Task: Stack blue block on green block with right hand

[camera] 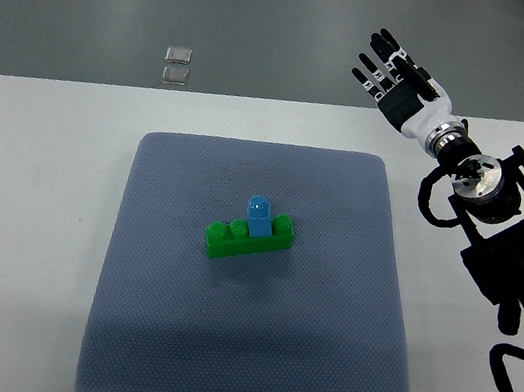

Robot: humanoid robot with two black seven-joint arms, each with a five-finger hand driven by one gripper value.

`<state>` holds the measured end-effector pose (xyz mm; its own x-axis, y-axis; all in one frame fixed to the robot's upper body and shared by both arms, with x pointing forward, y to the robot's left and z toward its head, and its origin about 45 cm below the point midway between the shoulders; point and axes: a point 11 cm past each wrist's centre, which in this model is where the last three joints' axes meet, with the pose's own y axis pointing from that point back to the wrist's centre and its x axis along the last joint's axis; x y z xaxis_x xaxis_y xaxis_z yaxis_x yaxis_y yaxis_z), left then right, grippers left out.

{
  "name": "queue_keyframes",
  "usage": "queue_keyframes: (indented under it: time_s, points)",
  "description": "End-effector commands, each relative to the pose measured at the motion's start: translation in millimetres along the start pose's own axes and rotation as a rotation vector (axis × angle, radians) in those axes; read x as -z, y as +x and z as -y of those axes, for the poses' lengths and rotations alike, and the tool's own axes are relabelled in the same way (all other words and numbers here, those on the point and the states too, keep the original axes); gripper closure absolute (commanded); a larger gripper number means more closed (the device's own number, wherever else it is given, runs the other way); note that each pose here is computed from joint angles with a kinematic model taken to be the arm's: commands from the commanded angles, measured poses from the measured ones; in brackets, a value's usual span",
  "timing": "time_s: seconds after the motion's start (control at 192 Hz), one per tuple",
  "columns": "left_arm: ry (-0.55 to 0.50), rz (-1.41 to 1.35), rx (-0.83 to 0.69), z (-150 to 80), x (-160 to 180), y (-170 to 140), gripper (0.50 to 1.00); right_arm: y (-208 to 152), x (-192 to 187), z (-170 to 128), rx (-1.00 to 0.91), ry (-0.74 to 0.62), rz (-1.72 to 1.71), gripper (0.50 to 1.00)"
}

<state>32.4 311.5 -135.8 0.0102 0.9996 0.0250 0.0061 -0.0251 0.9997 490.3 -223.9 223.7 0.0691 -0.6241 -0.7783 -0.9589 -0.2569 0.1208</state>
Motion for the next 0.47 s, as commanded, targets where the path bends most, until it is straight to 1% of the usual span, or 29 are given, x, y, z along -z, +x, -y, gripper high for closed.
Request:
queue_keyframes:
  time_s: [0.0,0.177,0.25,0.469]
  points:
    - [0.001,-0.001,0.000,0,1,0,0.500,15,-7,-3,-0.007,0.047,0.116,0.587]
    - [0.001,-0.001,0.000,0,1,0,0.500,32,-28,-10,-0.024,0.062,0.188,0.587]
    - [0.001,-0.001,0.002,0,1,-1,0.500,40,-29,-12,-0.047,0.071,0.187,0.585]
    - [0.001,-0.001,0.002,0,1,-1,0.500,43,-33,-13,-0.055,0.061,0.173,0.585]
